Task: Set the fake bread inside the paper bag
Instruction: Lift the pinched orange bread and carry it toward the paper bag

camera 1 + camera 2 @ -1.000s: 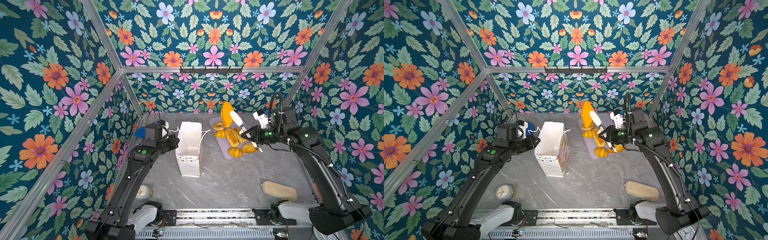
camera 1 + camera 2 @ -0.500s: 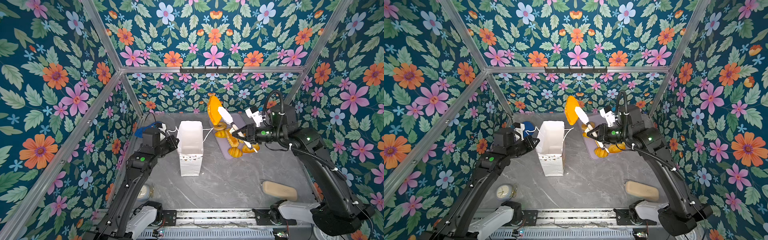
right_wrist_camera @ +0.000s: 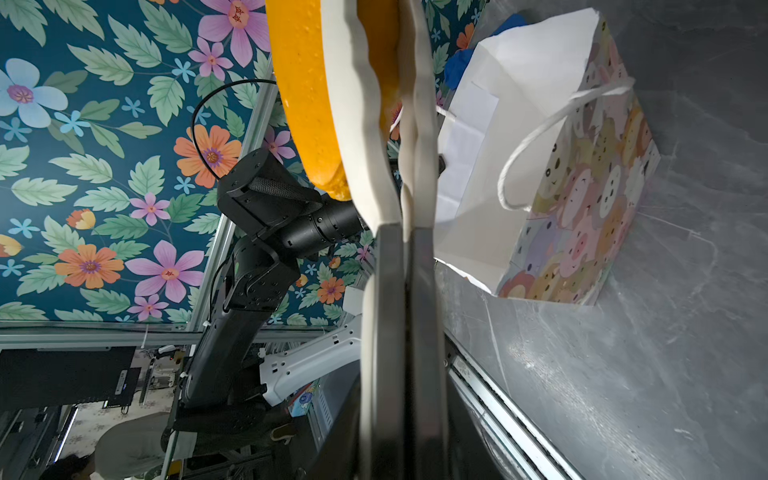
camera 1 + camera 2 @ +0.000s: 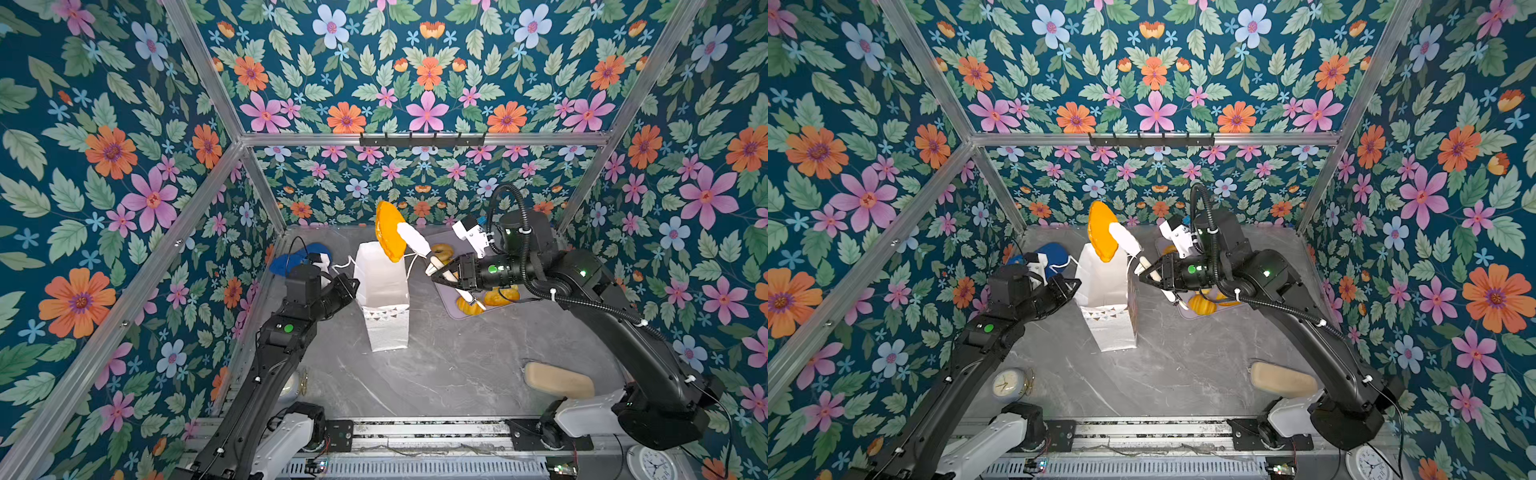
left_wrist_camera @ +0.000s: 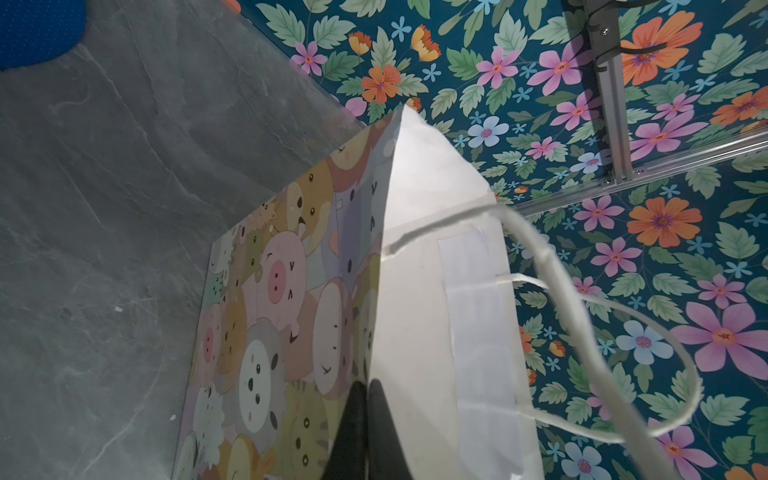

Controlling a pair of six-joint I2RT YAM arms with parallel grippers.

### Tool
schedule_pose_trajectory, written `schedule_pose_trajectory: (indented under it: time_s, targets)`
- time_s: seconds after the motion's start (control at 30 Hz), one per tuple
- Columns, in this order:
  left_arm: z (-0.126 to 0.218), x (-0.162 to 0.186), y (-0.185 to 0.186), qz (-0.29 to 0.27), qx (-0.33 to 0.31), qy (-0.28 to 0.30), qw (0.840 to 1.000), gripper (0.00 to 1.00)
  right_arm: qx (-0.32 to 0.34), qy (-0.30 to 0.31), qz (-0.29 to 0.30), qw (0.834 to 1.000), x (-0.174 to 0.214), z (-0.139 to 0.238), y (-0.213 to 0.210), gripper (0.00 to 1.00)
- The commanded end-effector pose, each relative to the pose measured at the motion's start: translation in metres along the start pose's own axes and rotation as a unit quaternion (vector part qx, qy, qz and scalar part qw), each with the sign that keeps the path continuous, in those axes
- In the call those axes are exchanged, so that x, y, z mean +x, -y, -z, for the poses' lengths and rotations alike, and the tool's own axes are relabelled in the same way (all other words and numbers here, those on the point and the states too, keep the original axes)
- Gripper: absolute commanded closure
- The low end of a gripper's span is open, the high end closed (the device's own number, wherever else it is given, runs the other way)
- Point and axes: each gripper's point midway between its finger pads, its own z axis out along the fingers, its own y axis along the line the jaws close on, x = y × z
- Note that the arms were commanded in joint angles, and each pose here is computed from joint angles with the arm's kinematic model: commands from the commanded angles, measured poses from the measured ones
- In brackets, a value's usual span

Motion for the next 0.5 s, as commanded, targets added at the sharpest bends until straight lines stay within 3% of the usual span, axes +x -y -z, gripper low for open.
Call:
schedule_pose_trajectory:
  time_s: [0.0,0.2,0.47]
  targets:
    - [0.000,-0.008,0.007,0.006,0.017,0.017,1.000,0.99,-0.005,0.016,0.011,1.000,-0.007,-0.005,-0.006,0.88]
    - [0.000,-0.007,0.008,0.005,0.018,0.017,1.000,0.91,0.015,-0.002,0.003,1.000,0.000,-0.021,0.008,0.88]
    - [-0.002,-0.006,0.008,0.005,0.021,0.013,1.000,0.89,0.074,-0.032,0.007,0.997,0.015,-0.042,0.033,0.88]
